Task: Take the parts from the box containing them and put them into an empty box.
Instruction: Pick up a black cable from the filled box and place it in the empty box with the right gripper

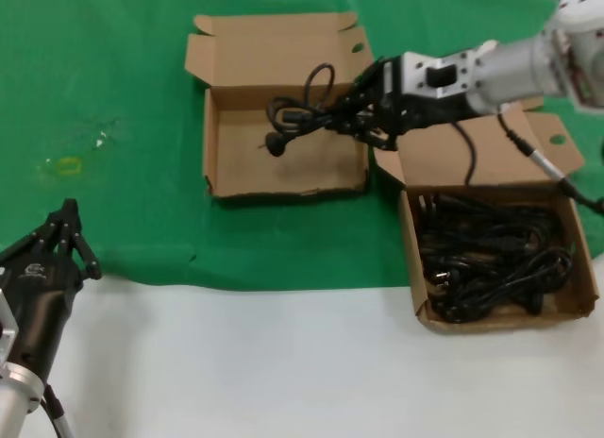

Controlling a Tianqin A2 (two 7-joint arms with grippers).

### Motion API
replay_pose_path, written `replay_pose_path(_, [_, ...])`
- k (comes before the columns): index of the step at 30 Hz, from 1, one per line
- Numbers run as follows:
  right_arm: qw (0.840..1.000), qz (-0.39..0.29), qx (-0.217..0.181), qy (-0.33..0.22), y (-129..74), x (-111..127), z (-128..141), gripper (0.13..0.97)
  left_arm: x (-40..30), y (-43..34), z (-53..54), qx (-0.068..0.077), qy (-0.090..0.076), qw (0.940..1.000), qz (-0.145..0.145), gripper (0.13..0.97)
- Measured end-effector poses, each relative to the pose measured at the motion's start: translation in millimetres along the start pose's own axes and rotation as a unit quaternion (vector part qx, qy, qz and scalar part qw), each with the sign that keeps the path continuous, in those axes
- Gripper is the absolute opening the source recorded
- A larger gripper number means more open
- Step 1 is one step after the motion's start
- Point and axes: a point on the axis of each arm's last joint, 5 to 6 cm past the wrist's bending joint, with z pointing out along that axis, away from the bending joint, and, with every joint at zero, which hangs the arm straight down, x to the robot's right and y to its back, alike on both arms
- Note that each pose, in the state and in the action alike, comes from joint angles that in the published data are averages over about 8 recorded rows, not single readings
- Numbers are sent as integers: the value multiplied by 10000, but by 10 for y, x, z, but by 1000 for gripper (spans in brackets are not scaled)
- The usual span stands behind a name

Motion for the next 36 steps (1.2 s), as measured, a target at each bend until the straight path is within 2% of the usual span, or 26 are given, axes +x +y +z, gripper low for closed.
replay_pose_path(15, [9985,-91,-85,530,-209,-267,489,214,0,0,0,0,0,10000,0,144])
replay_pose_path(36, [9967,65,-196,784,-283,-537,768,214,0,0,0,0,0,10000,0,144])
